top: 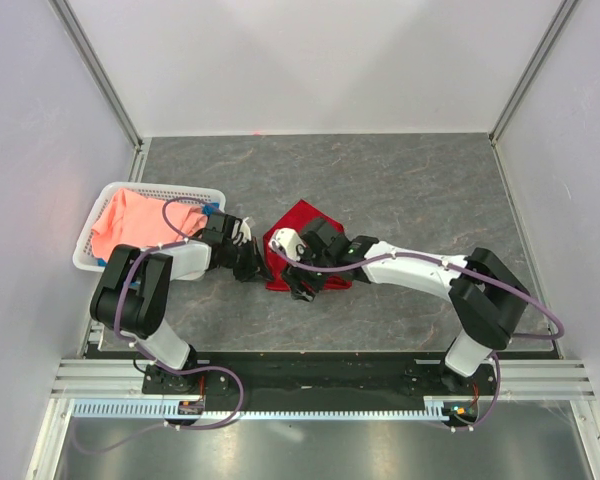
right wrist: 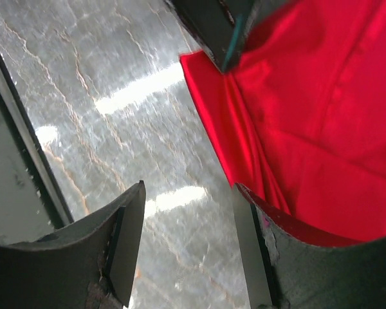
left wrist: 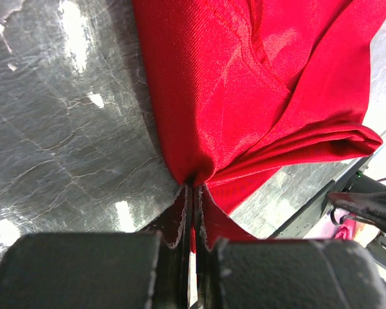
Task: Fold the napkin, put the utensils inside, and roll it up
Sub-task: Roll the napkin with the utensil
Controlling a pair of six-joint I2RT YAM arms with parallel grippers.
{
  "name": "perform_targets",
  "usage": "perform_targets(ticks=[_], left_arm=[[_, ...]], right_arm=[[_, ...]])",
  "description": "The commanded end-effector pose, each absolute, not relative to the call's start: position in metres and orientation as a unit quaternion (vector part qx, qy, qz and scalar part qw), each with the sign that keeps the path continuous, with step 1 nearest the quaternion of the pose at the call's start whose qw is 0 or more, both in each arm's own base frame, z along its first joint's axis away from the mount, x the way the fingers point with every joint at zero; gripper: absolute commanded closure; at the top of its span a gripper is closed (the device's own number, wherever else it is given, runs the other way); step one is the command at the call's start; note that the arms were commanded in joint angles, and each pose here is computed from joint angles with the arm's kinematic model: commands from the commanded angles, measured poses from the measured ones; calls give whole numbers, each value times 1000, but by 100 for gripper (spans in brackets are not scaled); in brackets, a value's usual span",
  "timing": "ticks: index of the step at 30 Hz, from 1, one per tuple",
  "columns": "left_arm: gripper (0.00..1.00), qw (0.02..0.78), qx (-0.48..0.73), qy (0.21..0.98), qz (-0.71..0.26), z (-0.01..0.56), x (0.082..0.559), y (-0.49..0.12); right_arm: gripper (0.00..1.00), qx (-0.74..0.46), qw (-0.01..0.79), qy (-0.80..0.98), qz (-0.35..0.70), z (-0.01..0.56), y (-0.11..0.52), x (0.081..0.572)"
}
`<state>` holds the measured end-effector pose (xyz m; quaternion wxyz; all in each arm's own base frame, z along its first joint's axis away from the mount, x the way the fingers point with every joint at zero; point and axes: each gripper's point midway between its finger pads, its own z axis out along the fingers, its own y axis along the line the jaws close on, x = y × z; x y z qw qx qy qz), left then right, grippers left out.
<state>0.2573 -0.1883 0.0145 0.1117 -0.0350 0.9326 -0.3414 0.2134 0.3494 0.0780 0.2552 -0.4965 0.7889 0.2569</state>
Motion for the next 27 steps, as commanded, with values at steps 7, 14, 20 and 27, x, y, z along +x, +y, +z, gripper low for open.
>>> perform_targets(ticks=[7,14,20,27], left_arm=[[98,102,-20,937,-333,9,256,-186],[98,98,-18,935,-339,10,255,-188],[98,95,-19,935,-341,9,254,-188],[98,92,-18,935,-343,9,253,-189]], right_arm=[[40,-544,297,750,230,62,377,225],[40,-558,340,732,192,57,383,236],[42,-572,325,729,188,37,386,237],[43,-576,335,728,164,28,384,246]])
